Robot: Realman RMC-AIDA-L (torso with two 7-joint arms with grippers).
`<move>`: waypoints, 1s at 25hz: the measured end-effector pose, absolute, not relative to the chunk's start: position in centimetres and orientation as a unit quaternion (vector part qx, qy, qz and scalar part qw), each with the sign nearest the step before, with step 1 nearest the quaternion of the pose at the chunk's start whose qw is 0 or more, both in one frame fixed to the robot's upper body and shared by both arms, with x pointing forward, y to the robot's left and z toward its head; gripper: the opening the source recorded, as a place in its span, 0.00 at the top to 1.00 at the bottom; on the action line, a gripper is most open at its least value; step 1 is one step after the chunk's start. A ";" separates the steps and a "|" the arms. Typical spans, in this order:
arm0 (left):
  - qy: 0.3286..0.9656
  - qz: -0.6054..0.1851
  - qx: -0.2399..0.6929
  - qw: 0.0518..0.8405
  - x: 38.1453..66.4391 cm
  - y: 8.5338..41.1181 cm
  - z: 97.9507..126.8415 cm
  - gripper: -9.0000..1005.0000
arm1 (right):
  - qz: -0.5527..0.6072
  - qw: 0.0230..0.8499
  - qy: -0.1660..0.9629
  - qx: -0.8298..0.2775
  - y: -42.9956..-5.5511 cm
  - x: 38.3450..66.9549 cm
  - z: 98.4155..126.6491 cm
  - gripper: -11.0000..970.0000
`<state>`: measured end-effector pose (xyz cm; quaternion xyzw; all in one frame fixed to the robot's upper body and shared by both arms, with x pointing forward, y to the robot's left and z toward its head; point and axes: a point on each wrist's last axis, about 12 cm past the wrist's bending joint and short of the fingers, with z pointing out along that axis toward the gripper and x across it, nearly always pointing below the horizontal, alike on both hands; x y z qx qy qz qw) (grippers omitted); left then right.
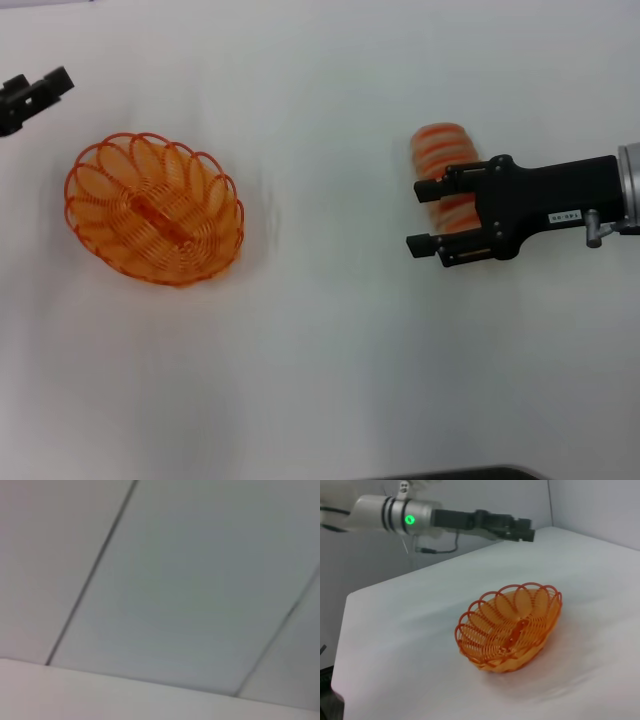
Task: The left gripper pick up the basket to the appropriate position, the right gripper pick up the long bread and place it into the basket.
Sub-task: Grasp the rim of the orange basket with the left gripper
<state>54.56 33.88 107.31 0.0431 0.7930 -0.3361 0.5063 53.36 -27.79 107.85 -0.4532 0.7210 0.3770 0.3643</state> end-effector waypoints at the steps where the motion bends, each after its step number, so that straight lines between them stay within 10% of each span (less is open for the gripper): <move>1: 0.801 -0.330 0.046 0.498 55.2 33.8 107.5 0.22 | 0.377 0.365 0.720 -0.454 -27.8 53.4 107.9 0.18; 25: 0.892 -0.125 0.349 0.259 62.2 27.2 113.3 0.22 | 0.366 0.375 0.720 -0.456 -27.7 54.5 108.7 0.18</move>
